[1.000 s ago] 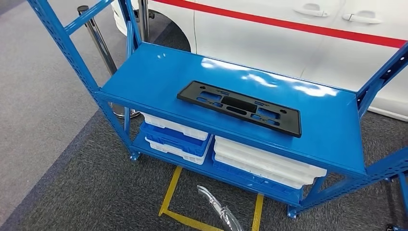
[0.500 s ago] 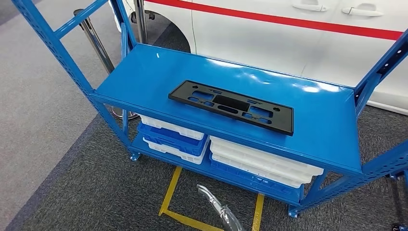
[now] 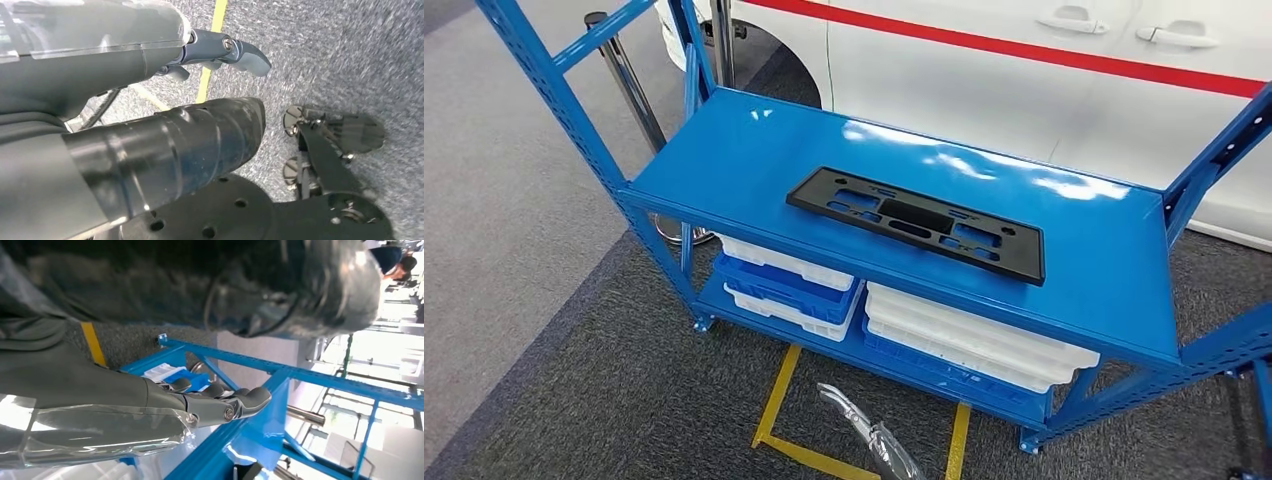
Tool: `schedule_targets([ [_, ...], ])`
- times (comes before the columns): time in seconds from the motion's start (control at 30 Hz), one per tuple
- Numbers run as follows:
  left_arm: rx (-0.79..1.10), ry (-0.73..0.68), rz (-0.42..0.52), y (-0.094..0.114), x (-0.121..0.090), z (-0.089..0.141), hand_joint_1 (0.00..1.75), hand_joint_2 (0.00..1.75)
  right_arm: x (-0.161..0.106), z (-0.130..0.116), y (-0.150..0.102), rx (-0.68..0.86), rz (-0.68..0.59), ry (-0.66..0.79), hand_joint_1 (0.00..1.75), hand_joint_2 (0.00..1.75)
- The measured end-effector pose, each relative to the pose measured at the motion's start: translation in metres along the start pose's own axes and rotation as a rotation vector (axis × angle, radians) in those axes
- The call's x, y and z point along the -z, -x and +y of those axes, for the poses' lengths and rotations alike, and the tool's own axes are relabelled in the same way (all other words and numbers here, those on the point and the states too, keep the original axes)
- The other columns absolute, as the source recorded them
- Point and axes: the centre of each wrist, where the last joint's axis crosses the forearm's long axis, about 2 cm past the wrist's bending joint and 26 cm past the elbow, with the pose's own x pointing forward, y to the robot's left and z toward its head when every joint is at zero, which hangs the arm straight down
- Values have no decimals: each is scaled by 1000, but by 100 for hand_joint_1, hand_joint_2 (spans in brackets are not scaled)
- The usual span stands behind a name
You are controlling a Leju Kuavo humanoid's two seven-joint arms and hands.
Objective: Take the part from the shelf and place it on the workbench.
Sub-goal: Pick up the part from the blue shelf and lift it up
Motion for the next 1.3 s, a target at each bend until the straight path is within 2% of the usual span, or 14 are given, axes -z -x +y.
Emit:
schedule_targets([
  [1.3, 1, -8, -6, 2, 0, 4, 0, 0, 7, -1, 1, -2, -34, -8, 0, 0],
])
